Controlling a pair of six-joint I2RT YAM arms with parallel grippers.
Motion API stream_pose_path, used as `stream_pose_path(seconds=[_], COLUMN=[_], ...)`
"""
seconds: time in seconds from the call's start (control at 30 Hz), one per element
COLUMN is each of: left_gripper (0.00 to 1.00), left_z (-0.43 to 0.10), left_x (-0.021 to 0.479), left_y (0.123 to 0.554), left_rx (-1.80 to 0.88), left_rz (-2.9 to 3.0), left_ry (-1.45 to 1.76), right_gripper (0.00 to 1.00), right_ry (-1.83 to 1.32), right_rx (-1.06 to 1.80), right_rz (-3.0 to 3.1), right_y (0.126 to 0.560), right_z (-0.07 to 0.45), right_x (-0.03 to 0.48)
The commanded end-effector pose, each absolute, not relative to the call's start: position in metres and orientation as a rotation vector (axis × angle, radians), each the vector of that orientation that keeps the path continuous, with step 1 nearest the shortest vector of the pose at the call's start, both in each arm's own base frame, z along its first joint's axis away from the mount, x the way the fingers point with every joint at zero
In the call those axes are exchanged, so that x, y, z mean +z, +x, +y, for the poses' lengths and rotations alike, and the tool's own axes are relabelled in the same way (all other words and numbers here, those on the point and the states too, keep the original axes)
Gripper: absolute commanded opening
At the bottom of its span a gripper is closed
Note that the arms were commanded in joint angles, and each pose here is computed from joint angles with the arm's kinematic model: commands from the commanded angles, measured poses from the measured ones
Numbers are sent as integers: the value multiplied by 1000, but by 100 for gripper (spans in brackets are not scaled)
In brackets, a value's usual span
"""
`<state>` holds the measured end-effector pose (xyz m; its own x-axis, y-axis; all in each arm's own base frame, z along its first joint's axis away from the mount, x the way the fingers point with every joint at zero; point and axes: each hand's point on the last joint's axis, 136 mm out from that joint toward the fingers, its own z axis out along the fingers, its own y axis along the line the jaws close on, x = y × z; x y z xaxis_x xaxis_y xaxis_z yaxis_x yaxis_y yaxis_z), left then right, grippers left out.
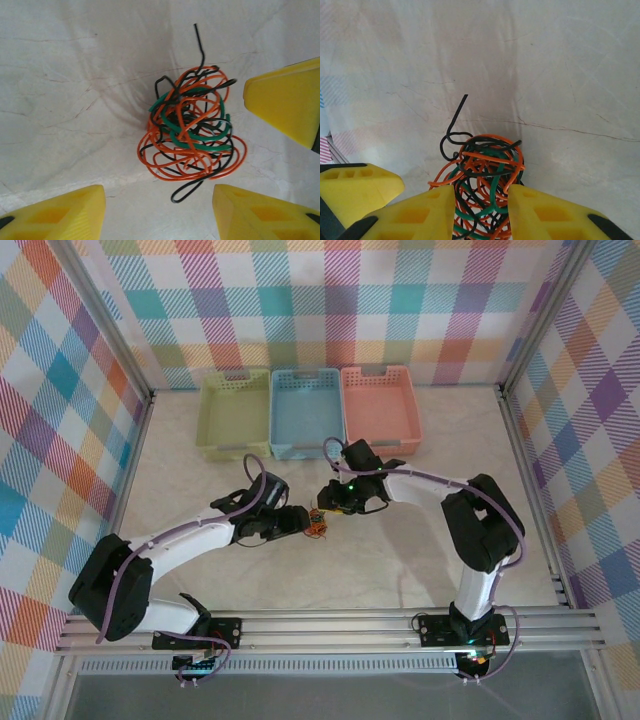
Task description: Untangle the cables
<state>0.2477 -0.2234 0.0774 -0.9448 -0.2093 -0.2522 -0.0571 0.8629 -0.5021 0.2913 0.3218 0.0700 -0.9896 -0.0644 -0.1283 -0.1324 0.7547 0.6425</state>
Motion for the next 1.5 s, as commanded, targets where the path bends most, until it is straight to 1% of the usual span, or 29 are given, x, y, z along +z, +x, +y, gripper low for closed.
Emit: stream_pose_path(seconds=[0.0, 0.27, 0.7, 1.03, 1.47], left_gripper=[59, 58, 57, 57, 58], left_z=[-221, -219, -212, -198, -191], left_x=[74, 72, 78, 85, 93], left_y=[249, 248, 246, 242, 241], left_rx=[-719, -706, -669, -608, -587], left_rz=[2736, 2740, 2736, 2710, 2692], left_ry=[-222, -225, -203, -202, -185], right_gripper=[35, 39, 38, 41, 43], right_ry=[-101, -61, -68, -83, 29], right_rx=[1032, 1017, 963, 825, 862], right_rz=[2863, 2866, 2880, 2824, 2840], right_y=[297, 304, 304, 302, 299], right_z=[326, 329, 335, 323, 329], right_x=[69, 67, 68, 82, 78])
